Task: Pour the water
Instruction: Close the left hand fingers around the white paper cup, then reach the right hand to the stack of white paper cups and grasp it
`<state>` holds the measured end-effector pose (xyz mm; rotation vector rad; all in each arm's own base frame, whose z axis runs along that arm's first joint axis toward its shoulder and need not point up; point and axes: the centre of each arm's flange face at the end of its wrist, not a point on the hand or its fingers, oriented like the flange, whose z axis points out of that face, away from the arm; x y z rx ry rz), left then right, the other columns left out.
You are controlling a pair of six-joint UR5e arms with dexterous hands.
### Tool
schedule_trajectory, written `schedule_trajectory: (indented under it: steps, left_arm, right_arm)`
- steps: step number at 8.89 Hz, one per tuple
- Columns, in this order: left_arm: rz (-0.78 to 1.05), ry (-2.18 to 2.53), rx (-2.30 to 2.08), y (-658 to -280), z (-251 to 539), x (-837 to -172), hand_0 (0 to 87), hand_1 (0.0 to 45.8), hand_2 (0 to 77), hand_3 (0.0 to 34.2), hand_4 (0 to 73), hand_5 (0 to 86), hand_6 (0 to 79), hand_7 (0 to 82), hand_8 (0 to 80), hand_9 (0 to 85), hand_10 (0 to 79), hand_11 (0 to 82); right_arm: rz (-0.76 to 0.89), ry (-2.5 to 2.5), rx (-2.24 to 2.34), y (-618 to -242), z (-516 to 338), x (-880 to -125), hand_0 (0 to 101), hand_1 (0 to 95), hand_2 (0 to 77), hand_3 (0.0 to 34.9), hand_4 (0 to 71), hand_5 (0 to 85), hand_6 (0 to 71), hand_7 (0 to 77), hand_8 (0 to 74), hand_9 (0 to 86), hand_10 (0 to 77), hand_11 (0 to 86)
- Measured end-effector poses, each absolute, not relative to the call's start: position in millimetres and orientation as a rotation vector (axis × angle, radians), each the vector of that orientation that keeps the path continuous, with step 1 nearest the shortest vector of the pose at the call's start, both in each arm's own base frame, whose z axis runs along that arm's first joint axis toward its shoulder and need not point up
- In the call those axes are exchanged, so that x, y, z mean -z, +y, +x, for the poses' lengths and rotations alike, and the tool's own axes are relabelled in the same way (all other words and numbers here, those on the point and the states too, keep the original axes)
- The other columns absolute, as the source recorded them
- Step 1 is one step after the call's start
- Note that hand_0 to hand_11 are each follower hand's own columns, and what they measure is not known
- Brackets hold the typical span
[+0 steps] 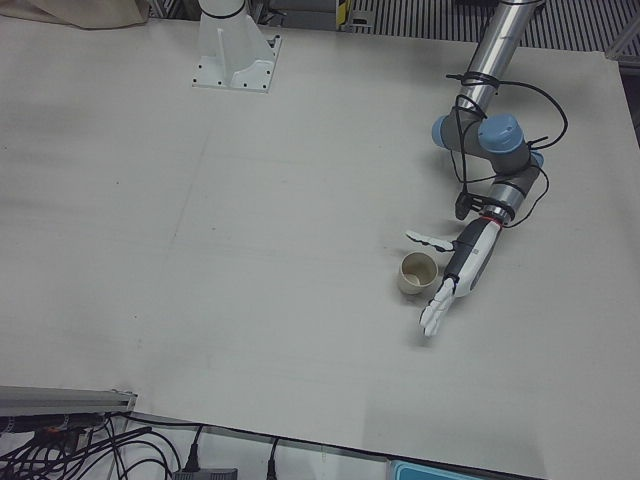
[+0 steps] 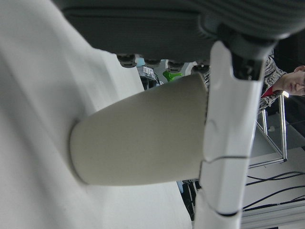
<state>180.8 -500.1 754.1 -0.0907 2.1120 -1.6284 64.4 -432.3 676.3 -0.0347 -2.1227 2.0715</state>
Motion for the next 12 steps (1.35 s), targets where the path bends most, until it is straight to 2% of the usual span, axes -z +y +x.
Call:
schedule_trajectory:
  steps: [1, 2, 5, 6, 7, 8, 9, 10, 11, 12]
  left_arm:
    - [-0.092, 2.104, 1.609, -501.4, 191.7, -751.4, 78.8, 21.3, 0.5, 1.2, 11.4, 0.5, 0.0, 4.4, 0.0, 0.5, 0.0, 3.8]
    - [-0.099, 2.095, 1.599, -500.2, 199.7, -751.5, 79.7, 24.0, 0.5, 0.0, 12.5, 1.1, 0.0, 4.4, 0.0, 0.5, 0.0, 3.8]
    - [-0.113, 2.100, 1.592, -499.4, 207.2, -750.1, 79.7, 25.1, 0.5, 0.1, 15.3, 4.4, 2.7, 4.9, 0.0, 0.5, 1.1, 4.9]
    - [-0.115, 2.108, 1.596, -500.2, 207.2, -748.5, 79.7, 25.1, 0.5, 0.0, 24.5, 14.2, 2.7, 4.9, 0.0, 0.5, 2.7, 6.0]
    - [-0.120, 2.111, 1.606, -501.5, 207.8, -747.2, 79.7, 25.1, 0.5, 0.0, 34.9, 24.5, 7.1, 7.6, 0.0, 0.5, 3.8, 8.2]
    - [-0.121, 2.107, 1.617, -502.2, 207.8, -746.9, 79.7, 25.1, 0.5, 0.0, 34.9, 24.5, 7.1, 7.6, 0.0, 0.5, 3.8, 8.2]
    - [-0.122, 2.104, 1.627, -503.3, 208.0, -745.7, 79.7, 24.0, 0.5, 0.1, 43.6, 33.3, 8.7, 11.4, 2.7, 1.1, 4.9, 9.3]
    - [-0.131, 2.101, 1.641, -504.7, 208.7, -743.8, 79.9, 14.7, 0.0, 0.1, 51.8, 37.6, 15.3, 16.4, 6.0, 3.3, 6.5, 8.7]
    - [-0.160, 2.095, 1.667, -507.7, 211.1, -740.2, 80.0, 18.0, 0.0, 0.2, 51.8, 37.6, 16.9, 17.4, 7.6, 10.4, 6.5, 11.4]
    - [-0.197, 2.095, 1.697, -511.7, 214.4, -735.6, 80.1, 22.4, 0.0, 0.1, 51.8, 37.6, 20.2, 19.6, 9.3, 10.9, 9.3, 15.8]
  right_arm:
    - [-0.034, -2.123, -2.072, -431.8, 64.8, -676.5, 52, 8.2, 0.5, 0.0, 26.2, 16.4, 16.4, 22.9, 4.9, 4.4, 0.5, 0.5]
    - [-0.033, -2.123, -2.072, -431.6, 65.1, -676.4, 52, 8.2, 0.5, 0.0, 26.2, 16.4, 16.4, 22.9, 4.9, 4.9, 0.5, 0.5]
    - [-0.032, -2.125, -2.073, -430.8, 65.9, -676.4, 52, 8.2, 0.5, 0.0, 24.5, 16.4, 14.7, 20.7, 3.8, 3.3, 0.5, 0.5]
    - [-0.031, -2.124, -2.074, -429.5, 66.5, -677.0, 52, 8.2, 0.5, 0.0, 24.0, 16.4, 14.7, 18.5, 2.2, 3.3, 0.5, 0.5]
    - [-0.031, -2.122, -2.077, -427.9, 66.9, -678.3, 52, 8.2, 0.5, 0.0, 24.0, 16.4, 13.1, 18.0, 2.2, 3.3, 0.5, 0.5]
    - [-0.030, -2.120, -2.078, -427.2, 67.2, -679.1, 52, 8.2, 0.5, 0.0, 24.0, 16.4, 13.1, 18.0, 2.2, 3.3, 0.5, 0.5]
    - [-0.030, -2.119, -2.079, -427.0, 67.3, -679.4, 52, 8.2, 0.5, 0.0, 24.0, 16.4, 9.8, 18.0, 1.1, 2.7, 0.5, 0.5]
    - [-0.029, -2.117, -2.082, -426.7, 67.6, -680.3, 52, 8.2, 0.5, 0.0, 22.9, 14.7, 9.8, 15.3, 1.1, 2.2, 0.5, 0.5]
    - [-0.028, -2.122, -2.076, -428.7, 67.2, -679.2, 52, 8.2, 0.5, 0.0, 22.9, 14.7, 9.8, 15.3, 1.1, 2.2, 0.5, 0.5]
    - [-0.040, -2.120, -2.051, -433.3, 58.0, -684.4, 52, 8.2, 0.5, 0.0, 23.5, 13.1, 9.8, 14.7, 1.1, 2.2, 0.5, 0.5]
